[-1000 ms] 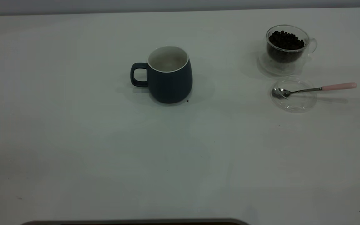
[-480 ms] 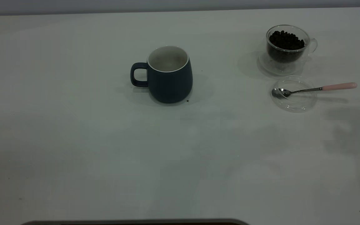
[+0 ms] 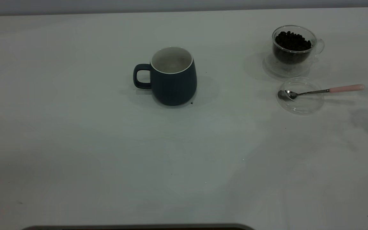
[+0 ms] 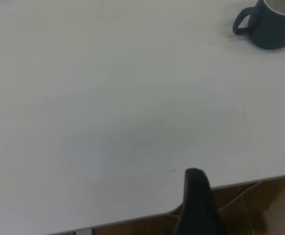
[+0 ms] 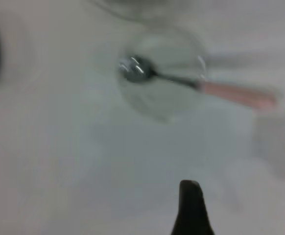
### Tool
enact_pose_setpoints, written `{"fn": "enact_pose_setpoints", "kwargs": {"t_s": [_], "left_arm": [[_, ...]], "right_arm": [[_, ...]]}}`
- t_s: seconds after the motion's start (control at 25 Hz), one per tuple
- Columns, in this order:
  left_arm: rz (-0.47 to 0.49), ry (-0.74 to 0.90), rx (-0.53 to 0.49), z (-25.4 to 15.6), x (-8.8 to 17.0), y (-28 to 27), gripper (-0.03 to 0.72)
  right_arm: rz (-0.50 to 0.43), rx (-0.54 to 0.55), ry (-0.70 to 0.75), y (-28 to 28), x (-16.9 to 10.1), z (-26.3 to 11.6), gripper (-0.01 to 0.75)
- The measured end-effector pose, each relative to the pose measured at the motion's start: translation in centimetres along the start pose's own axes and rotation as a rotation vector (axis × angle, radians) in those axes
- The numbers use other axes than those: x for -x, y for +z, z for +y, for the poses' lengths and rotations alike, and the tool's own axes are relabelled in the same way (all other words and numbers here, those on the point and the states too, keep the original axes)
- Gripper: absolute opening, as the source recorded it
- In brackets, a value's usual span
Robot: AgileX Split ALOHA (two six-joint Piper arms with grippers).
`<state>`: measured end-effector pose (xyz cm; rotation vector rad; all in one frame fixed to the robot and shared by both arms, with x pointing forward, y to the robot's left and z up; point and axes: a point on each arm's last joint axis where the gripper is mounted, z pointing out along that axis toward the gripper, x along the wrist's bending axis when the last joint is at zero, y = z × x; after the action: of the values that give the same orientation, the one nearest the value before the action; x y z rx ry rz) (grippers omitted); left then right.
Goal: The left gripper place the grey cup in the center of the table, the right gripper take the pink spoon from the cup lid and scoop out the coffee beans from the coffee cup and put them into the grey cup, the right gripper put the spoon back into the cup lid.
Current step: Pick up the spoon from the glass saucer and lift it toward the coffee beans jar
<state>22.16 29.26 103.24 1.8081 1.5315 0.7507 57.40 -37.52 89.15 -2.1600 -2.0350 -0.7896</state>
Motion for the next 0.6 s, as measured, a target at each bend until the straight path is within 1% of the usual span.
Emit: {"fn": "enact_pose_setpoints", "kwargs": {"t_s": [0.04, 0.16, 0.28, 0.48, 0.6], "left_arm": [[0.0, 0.0, 0.0, 0.0, 0.0, 0.0, 0.567], [0.0, 0.0, 0.0, 0.0, 0.0, 0.0, 0.567], [0.0, 0.0, 0.0, 0.0, 0.0, 0.0, 0.567], [0.0, 0.0, 0.0, 0.0, 0.0, 0.0, 0.567], [0.0, 0.0, 0.0, 0.0, 0.0, 0.0, 0.567]], "right_arm": [[0.033, 0.017, 0.002, 0.4, 0.7, 0.4, 0.591], [0.107, 0.021, 0.018, 2.1, 2.9, 0.8, 0.591], [0.144, 0.0, 0.029, 4.0, 4.7, 1.1, 0.591], [0.229, 0.016, 0.097, 6.3, 7.4, 2.0, 0.591], [0.274, 0.009, 0.119, 7.3, 8.3, 1.9, 0.591]]}}
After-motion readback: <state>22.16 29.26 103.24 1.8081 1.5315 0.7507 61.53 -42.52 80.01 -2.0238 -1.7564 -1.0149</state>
